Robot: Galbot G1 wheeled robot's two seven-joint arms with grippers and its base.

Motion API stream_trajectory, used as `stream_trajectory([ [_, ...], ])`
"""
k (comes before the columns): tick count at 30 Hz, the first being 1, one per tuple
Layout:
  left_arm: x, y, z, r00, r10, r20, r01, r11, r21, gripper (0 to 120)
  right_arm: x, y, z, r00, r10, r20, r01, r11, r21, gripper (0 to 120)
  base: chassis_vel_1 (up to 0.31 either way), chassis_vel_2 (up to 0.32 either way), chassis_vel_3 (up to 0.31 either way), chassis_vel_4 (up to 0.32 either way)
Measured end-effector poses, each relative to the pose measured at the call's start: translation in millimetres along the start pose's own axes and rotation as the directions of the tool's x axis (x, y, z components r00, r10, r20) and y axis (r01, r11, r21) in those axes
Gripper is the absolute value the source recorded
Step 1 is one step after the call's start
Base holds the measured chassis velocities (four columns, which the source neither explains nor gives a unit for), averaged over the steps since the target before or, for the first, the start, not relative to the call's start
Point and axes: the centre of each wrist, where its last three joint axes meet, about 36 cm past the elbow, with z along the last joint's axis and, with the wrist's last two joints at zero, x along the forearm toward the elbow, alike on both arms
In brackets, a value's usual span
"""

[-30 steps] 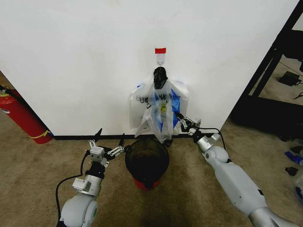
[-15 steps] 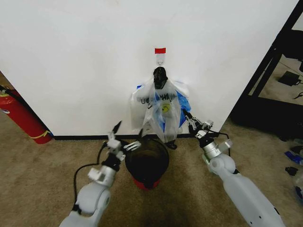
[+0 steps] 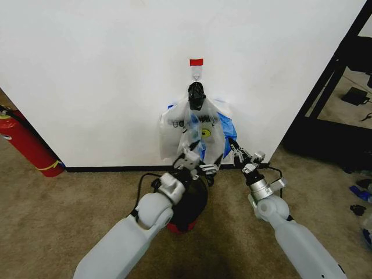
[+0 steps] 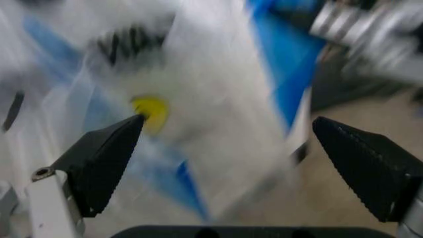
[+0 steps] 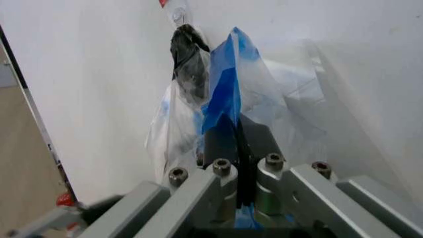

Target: Pick up the garbage bag from the wall and place it over the trash bin.

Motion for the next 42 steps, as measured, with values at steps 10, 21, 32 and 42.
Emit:
stream_trajectory([
  [10,-47.6,-42.0,-14.7,0.943,-0.264,-0.201,0.204,0.94,-0.274,100,-1.6,11.3,6.5,1.0,-0.03,-0.005,0.03,1.0,0.001,0,0.0,0.0,0.0,0.0],
  [21,-79.7,-43.2,-1.8,0.885,-0.408,-0.225,0.266,0.839,-0.474,100,-5.7,17.9,6.3,0.999,-0.051,0.001,0.051,0.999,-0.002,0,0.0,0.0,0.0,0.0],
  [32,-80.7,-6.6,26.5,0.84,-0.528,-0.123,0.308,0.653,-0.692,100,-13.8,20.6,-3.8,0.997,-0.071,0.022,0.071,0.997,0.005,0,0.0,0.0,0.0,0.0],
  [42,-57.5,15.5,17.9,0.824,-0.563,-0.065,0.388,0.642,-0.661,100,-11.3,14.0,-7.4,0.998,-0.057,0.02,0.057,0.998,0.017,0,0.0,0.0,0.0,0.0],
])
